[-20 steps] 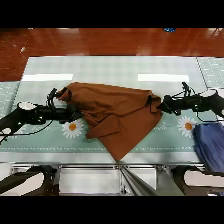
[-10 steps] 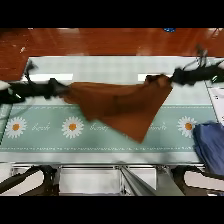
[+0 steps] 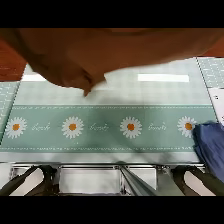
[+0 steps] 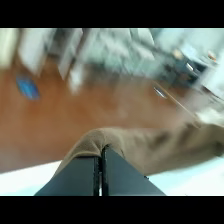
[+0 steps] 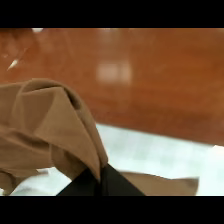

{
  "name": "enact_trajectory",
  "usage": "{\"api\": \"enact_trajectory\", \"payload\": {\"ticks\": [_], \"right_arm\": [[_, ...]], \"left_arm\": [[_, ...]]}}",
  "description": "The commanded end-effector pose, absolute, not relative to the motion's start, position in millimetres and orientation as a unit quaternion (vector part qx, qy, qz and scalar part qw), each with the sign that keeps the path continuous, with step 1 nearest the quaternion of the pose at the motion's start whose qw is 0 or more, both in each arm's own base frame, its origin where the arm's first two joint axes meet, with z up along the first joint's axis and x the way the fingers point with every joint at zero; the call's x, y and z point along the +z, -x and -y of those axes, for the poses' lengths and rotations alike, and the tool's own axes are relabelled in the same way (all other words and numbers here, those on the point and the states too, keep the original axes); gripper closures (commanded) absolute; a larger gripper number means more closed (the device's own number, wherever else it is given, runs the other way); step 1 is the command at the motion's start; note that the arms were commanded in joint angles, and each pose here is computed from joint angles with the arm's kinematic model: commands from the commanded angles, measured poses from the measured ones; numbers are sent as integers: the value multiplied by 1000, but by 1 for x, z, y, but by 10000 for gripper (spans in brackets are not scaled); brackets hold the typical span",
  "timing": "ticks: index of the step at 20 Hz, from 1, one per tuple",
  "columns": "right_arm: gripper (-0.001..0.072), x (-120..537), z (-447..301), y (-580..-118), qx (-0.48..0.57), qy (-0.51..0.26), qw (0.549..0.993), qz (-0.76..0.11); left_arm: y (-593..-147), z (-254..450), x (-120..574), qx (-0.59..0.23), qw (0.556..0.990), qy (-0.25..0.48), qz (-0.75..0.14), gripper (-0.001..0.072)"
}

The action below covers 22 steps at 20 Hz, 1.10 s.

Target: Fold the shirts.

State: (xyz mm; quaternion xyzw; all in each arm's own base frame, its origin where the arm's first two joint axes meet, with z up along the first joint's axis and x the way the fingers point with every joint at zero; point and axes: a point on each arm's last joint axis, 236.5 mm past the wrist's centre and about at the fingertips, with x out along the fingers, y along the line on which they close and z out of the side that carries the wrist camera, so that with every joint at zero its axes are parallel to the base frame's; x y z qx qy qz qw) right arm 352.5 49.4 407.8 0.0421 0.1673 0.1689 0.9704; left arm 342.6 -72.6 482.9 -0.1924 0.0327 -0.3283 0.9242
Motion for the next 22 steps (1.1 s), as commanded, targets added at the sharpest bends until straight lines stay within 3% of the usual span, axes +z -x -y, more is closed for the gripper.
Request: {"api": "enact_trajectory", "payload": {"ticks": [1,6,11,14,18,22], "right_arm": [[691,466,-51,-268,129,11,988,-83],[691,448,-36,-201,70,36,990,-121],[691,375,-31,-215,67,-12,974,-217],[691,308,-48,-249,119,-59,947,-294],[691,221,-60,-308,168,-115,906,-371],[691,138,-65,-378,192,-163,865,-435]], "left_arm": [[-261,83,557,-282,953,90,71,693],[-200,96,554,-188,979,-7,77,693],[-199,40,497,-83,996,-19,-36,693],[-242,46,414,-97,980,-10,-175,693],[-333,42,282,-72,939,24,-335,693],[-423,40,159,-48,900,78,-426,693]]}}
